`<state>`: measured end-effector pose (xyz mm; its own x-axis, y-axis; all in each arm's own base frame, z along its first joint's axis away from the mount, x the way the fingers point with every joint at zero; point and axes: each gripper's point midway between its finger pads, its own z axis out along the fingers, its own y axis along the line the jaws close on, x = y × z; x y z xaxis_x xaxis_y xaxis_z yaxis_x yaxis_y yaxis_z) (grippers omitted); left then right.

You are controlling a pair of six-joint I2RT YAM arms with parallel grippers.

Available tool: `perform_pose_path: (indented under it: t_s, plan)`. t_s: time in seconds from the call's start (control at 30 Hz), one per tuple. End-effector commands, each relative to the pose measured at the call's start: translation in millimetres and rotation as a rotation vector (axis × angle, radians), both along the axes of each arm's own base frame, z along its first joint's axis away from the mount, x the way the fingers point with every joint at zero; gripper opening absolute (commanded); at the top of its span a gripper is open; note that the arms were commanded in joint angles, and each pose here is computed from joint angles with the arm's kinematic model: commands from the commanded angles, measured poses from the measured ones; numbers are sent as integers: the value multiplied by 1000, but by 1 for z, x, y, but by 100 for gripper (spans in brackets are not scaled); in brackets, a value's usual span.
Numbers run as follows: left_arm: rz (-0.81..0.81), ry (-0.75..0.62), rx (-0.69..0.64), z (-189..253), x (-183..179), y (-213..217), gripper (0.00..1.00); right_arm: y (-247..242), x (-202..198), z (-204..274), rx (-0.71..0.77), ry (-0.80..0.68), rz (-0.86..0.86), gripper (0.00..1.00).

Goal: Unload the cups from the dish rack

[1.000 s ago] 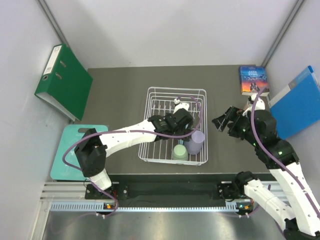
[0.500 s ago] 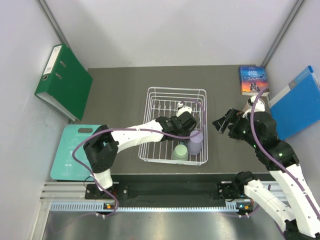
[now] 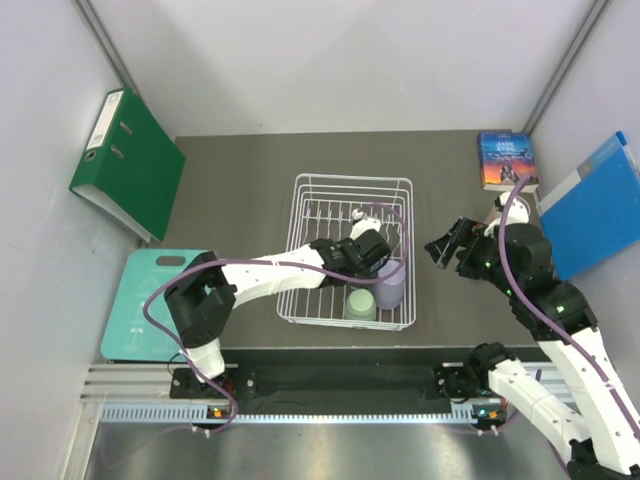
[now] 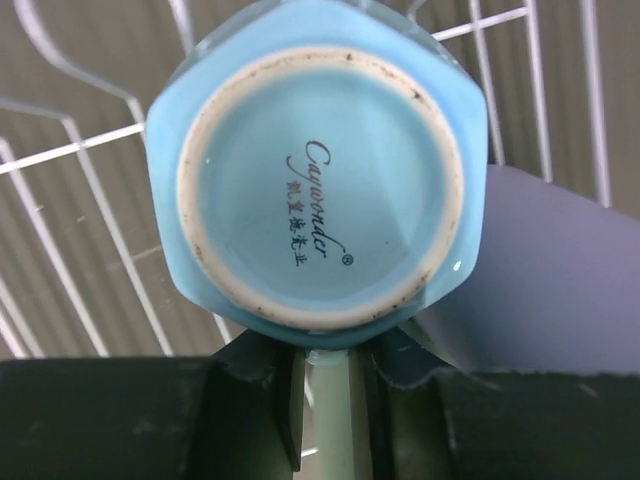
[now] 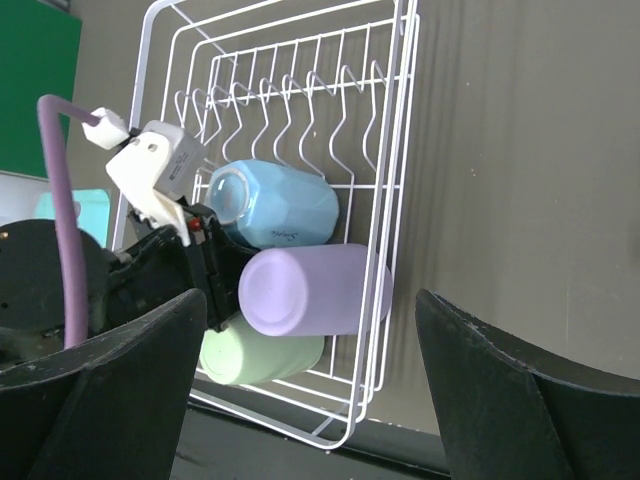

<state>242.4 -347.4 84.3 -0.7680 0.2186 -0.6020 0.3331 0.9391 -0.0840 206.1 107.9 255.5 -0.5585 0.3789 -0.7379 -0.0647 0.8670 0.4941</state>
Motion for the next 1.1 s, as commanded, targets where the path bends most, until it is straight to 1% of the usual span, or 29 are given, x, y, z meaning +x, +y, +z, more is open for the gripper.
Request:
perform_pose_path:
  t_s: [0.0,0.13,0.2,0.3,0.37,0.4,0.43,0.47,0.5,0.53,0.57,0.6,0.63,0.67,0.7,0.73,0.77,0.8,0.83,0.87,0.9,0.97,1.0,1.07]
  plan:
    - [73,-149,-74,61,16,14,0,5,3,10,-2,-43,30,85]
    - [108,-245,-100,113,23,29,0,7,6,17,6,-61,35,85]
    - [125,-313,-142,147,27,36,0,9,8,19,10,-71,40,85]
    - [133,-372,-199,188,27,43,0,9,10,21,11,-84,40,85]
    - [142,-395,-239,212,27,46,0,18,9,26,46,-100,80,85]
    - [125,-400,-323,233,21,45,0,22,9,31,71,-115,92,85]
    - [111,-401,-374,243,18,43,0,25,10,36,91,-140,100,85]
    - [96,-386,-411,242,17,42,0,28,11,40,124,-147,97,84]
    - [87,-408,-536,267,12,40,0,29,10,43,146,-160,98,84]
    - [17,-368,-616,272,1,30,0,30,9,46,174,-179,97,84]
    - [10,-344,-643,262,2,33,0,33,11,60,223,-226,99,83]
    - [7,-339,-736,277,-5,36,0,38,8,69,258,-258,121,83]
    - [-66,-320,-837,290,-15,26,0,38,4,78,295,-293,129,83]
    - [-71,-300,-870,278,-12,30,0,43,2,79,356,-283,134,83]
    - [-100,-271,-964,290,-23,33,0,52,-3,95,408,-328,190,83]
    - [-136,-296,-1064,309,-26,32,0,59,-5,98,428,-331,234,83]
    - [-204,-252,-1116,301,-34,32,0,67,-10,105,463,-335,286,84]
    - [-220,-215,-1193,310,-43,34,0,77,-18,115,498,-354,370,83]
    - [-246,-209,-1240,317,-47,34,0,82,-19,114,518,-347,395,83]
    - [-324,-197,-1291,323,-59,32,0,88,-25,118,569,-334,436,83]
    - [-335,-162,-1321,325,-62,30,0,90,-29,134,610,-396,467,83]
    - [-397,-145,-1368,335,-72,27,0,93,-32,133,648,-375,489,83]
    - [-423,-102,-1381,333,-78,25,0,95,-32,134,653,-372,498,82]
    - [-447,-73,-1401,332,-83,22,0,98,-35,138,666,-372,530,82]
